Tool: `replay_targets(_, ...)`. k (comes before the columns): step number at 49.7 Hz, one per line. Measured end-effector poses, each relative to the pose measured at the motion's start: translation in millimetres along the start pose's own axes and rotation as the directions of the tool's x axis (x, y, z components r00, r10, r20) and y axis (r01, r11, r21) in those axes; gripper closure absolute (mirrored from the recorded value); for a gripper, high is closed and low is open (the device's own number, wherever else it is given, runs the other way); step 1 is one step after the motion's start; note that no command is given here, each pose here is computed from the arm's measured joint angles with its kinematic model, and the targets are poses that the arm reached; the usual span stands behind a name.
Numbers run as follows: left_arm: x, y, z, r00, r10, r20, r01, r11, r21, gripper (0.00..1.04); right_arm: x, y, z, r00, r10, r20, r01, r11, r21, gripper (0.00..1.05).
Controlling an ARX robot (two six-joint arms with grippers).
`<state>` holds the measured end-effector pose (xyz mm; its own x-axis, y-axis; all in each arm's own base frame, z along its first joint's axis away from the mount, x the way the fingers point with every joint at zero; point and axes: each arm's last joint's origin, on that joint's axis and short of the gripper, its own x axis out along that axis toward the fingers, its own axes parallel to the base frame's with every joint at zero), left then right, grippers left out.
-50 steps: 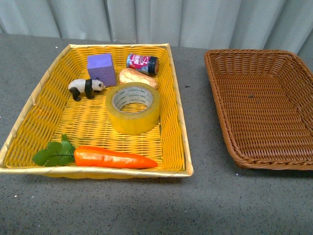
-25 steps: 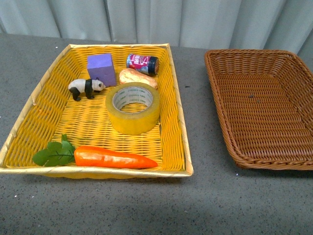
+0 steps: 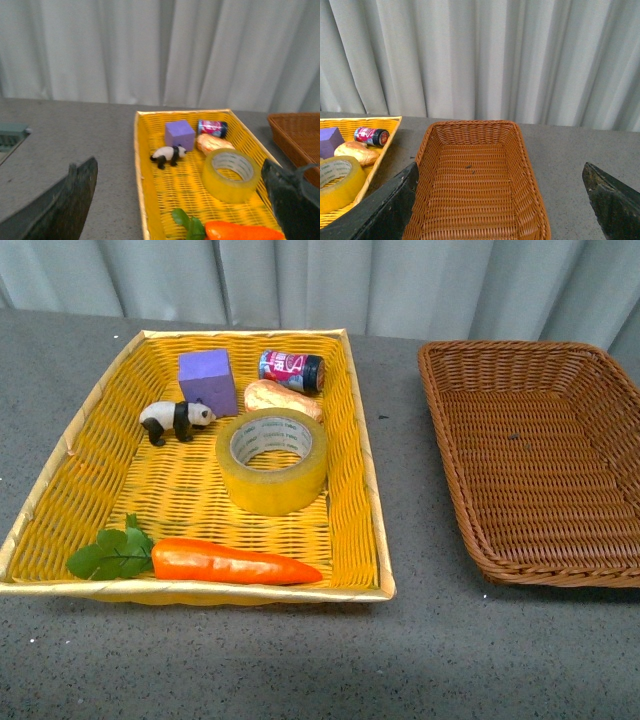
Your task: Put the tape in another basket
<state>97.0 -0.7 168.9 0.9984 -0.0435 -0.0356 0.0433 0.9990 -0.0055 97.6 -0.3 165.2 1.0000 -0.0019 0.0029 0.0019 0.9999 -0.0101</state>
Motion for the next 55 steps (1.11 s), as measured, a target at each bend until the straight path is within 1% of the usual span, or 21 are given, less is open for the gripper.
replay_targets(3, 5, -1, -5, 0.987, -0.044, -0.156, 0.042, 0.999, -0.017, 0.07, 0, 0, 0, 1.0, 0.001, 0.0, -0.001, 1.0, 0.0, 0.09)
replay_targets(5, 12, -2, -9, 0.975, -0.05, -0.217, 0.045, 0.999, -0.025, 0.07, 0, 0, 0, 1.0, 0.002, 0.0, -0.002, 1.0, 0.0, 0.09)
replay_targets(13, 38, -8, -3, 0.965, -0.05, -0.258, 0.042, 0.998, -0.037, 0.07, 0, 0, 0, 1.0, 0.0, 0.001, 0.0, 1.0, 0.0, 0.09)
replay_targets(16, 55, -12, 1, 0.959, -0.062, -0.275, 0.05, 0.997, -0.054, 0.07, 0, 0, 0, 1.0, 0.0, 0.001, 0.0, 1.0, 0.0, 0.09)
replay_targets(19, 81, -19, 4, 0.94, -0.086, -0.33, 0.062, 0.995, -0.084, 0.07, 0, 0, 0, 1.0, 0.0, 0.001, 0.0, 1.0, 0.0, 0.09)
replay_targets(24, 122, -32, -2, 0.904, -0.13, -0.407, 0.073, 0.986, -0.151, 0.07, 0, 0, 0, 1.0, 0.0, 0.001, 0.0, 1.0, 0.0, 0.09)
replay_targets(27, 139, -36, -5, 0.89, -0.115, -0.44, 0.049, 0.986, -0.159, 0.07, 0, 0, 0, 1.0, 0.0, 0.001, 0.0, 1.0, 0.0, 0.09)
replay_targets(30, 161, -41, -10, 0.867, -0.095, -0.489, 0.014, 0.986, -0.168, 0.07, 0, 0, 0, 1.0, 0.0, 0.001, 0.0, 1.0, 0.0, 0.09)
replay_targets(42, 224, -59, -37, 0.77, -0.079, -0.633, -0.037, 0.985, -0.169, 0.07, 0, 0, 0, 1.0, 0.0, 0.001, 0.0, 1.0, 0.0, 0.09)
replay_targets(51, 249, -67, -50, 0.744, -0.079, -0.663, -0.041, 0.986, -0.163, 0.07, 0, 0, 0, 1.0, 0.0, 0.001, 0.0, 1.0, 0.0, 0.09)
replay_targets(55, 257, -70, -55, 0.732, -0.056, -0.679, -0.058, 0.988, -0.144, 0.07, 0, 0, 0, 1.0, 0.0, 0.001, 0.0, 1.0, 0.0, 0.09)
